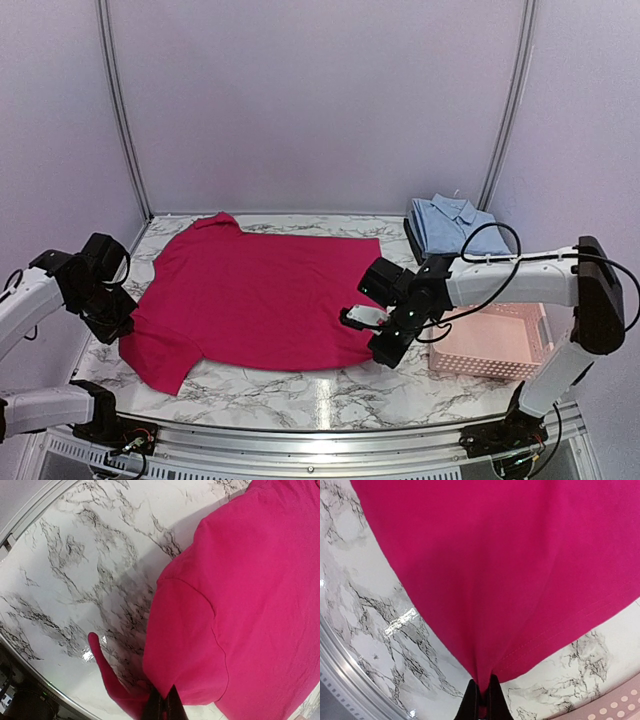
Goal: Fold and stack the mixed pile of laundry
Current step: Fold the flattened T-shirt at the center of the board, then adjust the 1/3-folded T-shirt at the center of the board, then smooth out the 1/3-folded T-shirt at the center of the board.
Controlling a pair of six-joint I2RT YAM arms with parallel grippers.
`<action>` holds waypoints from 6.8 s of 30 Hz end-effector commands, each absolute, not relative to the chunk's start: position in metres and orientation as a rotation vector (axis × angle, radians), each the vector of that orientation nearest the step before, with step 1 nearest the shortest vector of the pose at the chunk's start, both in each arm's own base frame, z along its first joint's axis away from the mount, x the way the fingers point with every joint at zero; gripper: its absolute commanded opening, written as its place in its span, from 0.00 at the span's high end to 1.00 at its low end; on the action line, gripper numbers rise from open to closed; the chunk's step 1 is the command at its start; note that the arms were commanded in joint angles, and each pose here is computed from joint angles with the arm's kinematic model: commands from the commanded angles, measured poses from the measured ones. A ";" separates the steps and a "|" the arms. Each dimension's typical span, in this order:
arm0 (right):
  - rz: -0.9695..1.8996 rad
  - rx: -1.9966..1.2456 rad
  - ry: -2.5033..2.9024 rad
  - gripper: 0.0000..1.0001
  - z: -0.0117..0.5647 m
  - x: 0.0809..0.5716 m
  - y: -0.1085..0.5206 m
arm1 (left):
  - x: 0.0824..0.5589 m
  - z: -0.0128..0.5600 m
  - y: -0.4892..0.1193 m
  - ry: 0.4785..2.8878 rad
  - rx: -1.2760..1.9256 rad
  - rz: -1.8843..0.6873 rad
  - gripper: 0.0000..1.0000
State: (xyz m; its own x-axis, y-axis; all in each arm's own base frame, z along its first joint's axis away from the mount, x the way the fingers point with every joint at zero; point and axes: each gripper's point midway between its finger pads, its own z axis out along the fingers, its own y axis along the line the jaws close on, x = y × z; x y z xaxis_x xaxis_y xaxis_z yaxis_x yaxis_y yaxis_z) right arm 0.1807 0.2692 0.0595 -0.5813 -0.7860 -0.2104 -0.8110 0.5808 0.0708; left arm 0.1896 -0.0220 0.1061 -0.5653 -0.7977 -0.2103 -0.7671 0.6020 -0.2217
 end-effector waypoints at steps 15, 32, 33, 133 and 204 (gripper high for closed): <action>0.341 -1.168 2.658 1.00 0.102 0.276 0.280 | 0.267 0.133 -0.004 2.543 -1.227 -0.016 1.00; 0.317 -1.051 2.699 1.00 0.092 0.345 0.271 | 0.329 0.124 -0.004 2.537 -1.248 -0.029 1.00; 0.311 -1.053 2.709 1.00 0.086 0.349 0.273 | 0.332 0.122 -0.005 2.538 -1.253 -0.030 1.00; 0.579 -1.058 2.675 0.58 0.099 0.281 0.302 | 0.274 0.072 0.005 2.520 -1.152 -0.540 0.38; 0.685 -0.960 2.662 0.60 0.087 0.303 0.314 | 0.372 0.122 -0.015 2.540 -0.741 -0.231 0.24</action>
